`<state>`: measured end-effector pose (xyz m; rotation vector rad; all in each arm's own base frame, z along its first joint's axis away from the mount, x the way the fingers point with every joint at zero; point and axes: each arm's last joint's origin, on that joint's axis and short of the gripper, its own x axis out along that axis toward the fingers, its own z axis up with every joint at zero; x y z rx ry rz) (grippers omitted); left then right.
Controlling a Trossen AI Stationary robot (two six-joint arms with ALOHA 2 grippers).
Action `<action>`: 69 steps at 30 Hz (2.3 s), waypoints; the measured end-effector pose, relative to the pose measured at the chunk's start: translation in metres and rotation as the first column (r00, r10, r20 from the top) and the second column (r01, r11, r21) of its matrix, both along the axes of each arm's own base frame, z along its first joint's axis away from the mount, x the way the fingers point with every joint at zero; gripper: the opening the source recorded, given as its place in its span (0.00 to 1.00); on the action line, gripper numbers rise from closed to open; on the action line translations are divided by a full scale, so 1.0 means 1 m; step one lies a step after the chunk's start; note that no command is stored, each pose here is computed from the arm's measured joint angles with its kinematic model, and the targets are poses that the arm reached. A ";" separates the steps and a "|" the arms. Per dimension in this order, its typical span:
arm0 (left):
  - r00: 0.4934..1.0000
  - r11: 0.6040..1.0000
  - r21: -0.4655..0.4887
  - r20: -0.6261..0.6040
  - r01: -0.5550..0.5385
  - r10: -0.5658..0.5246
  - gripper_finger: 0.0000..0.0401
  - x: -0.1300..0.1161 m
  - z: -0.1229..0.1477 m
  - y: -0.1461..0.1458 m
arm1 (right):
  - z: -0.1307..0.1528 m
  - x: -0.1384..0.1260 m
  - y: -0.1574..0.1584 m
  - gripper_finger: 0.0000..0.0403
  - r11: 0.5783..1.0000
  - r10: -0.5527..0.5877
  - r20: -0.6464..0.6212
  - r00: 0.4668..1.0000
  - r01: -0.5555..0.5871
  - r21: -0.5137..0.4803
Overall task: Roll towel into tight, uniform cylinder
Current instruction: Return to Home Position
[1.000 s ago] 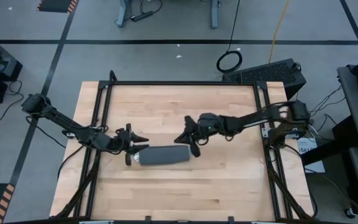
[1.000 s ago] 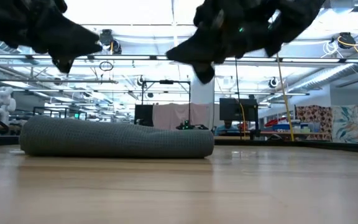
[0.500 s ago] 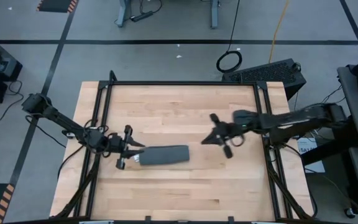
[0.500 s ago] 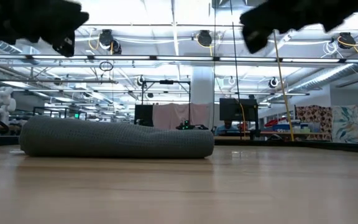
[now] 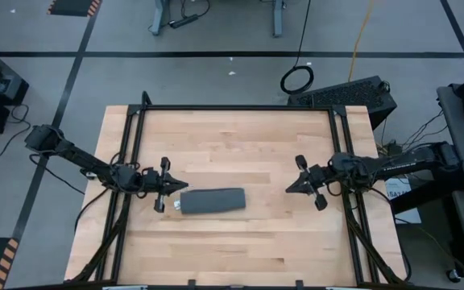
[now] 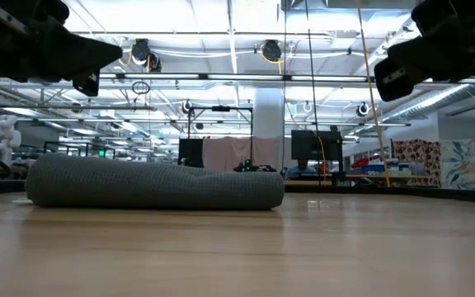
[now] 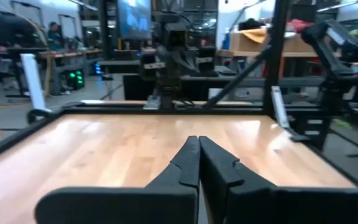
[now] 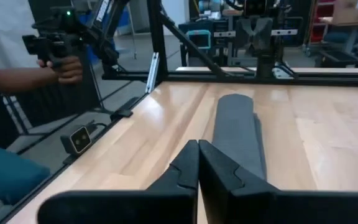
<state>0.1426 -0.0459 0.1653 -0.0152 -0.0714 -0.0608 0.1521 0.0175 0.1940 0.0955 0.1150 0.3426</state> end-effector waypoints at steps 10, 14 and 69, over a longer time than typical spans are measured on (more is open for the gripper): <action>1.000 0.999 0.033 0.014 -0.001 0.001 0.01 0.004 0.001 0.017 | -0.006 -0.004 -0.010 0.00 0.996 -0.085 0.000 0.996 0.085 0.009; 1.000 0.999 0.033 0.027 -0.002 0.001 0.00 0.003 0.003 0.018 | -0.006 -0.004 -0.013 0.00 0.995 -0.104 -0.002 0.995 0.104 0.004; 1.000 0.999 -0.040 -0.024 0.010 -0.011 0.00 -0.047 0.004 0.029 | -0.022 -0.055 -0.017 0.00 0.967 -0.255 0.134 0.958 0.252 0.041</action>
